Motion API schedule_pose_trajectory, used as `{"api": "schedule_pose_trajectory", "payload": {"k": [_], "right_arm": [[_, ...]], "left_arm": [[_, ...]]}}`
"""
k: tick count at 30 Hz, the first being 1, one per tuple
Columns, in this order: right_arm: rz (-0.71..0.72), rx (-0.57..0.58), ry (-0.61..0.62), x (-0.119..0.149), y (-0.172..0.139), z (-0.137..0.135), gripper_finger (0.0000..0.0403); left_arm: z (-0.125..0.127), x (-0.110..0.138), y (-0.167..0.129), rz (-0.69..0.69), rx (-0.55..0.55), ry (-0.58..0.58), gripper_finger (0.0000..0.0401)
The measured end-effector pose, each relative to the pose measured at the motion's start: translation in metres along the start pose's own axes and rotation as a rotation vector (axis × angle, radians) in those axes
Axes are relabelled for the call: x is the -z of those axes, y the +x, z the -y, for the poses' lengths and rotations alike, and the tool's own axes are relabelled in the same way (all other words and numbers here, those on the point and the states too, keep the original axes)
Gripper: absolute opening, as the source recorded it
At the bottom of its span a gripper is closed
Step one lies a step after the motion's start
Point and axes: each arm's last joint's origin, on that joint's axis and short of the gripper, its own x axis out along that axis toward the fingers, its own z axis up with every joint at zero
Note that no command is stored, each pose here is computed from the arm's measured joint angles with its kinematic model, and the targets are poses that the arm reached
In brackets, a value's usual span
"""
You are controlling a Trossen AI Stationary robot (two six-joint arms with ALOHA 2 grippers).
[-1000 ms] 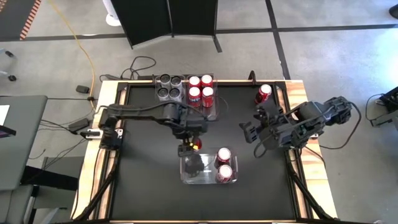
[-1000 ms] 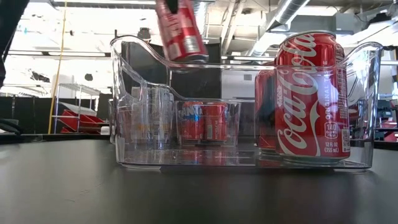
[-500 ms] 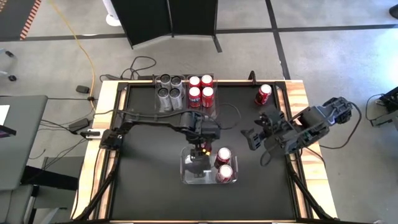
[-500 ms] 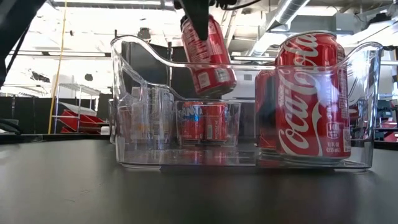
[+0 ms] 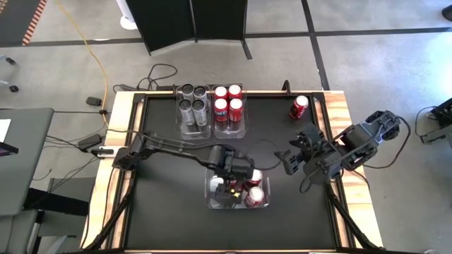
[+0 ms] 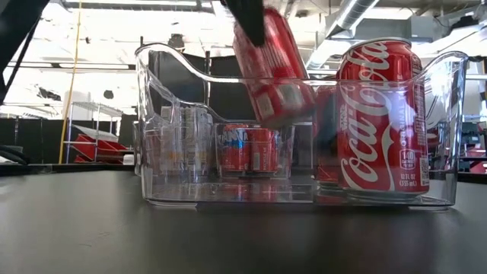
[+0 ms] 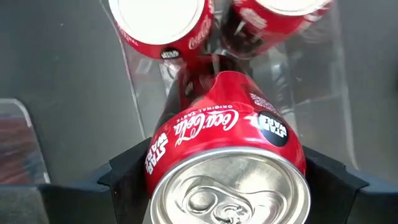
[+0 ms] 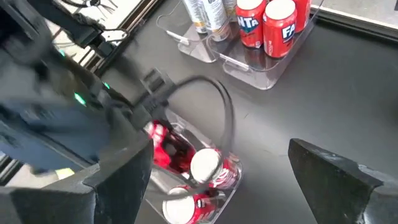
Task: Sort soda cans
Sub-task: Put the bottom red soda can into the bottom transparent bin
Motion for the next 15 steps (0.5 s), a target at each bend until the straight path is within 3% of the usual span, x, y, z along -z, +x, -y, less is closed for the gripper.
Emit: {"api": "schedule_pose_trajectory", "payload": {"k": [9, 15], "right_arm": [[-0.037, -0.052, 0.019, 0.014, -0.011, -0.003, 0.0385], [-0.050, -0.082, 0.033, 0.023, -0.019, -0.004, 0.0385]], "left_arm": [[-0.006, 0.002, 0.037, -0.104, -0.023, -0.036, 0.0304], [-0.011, 0.001, 0.039, -0.082, -0.032, -0.064, 0.0347]]}}
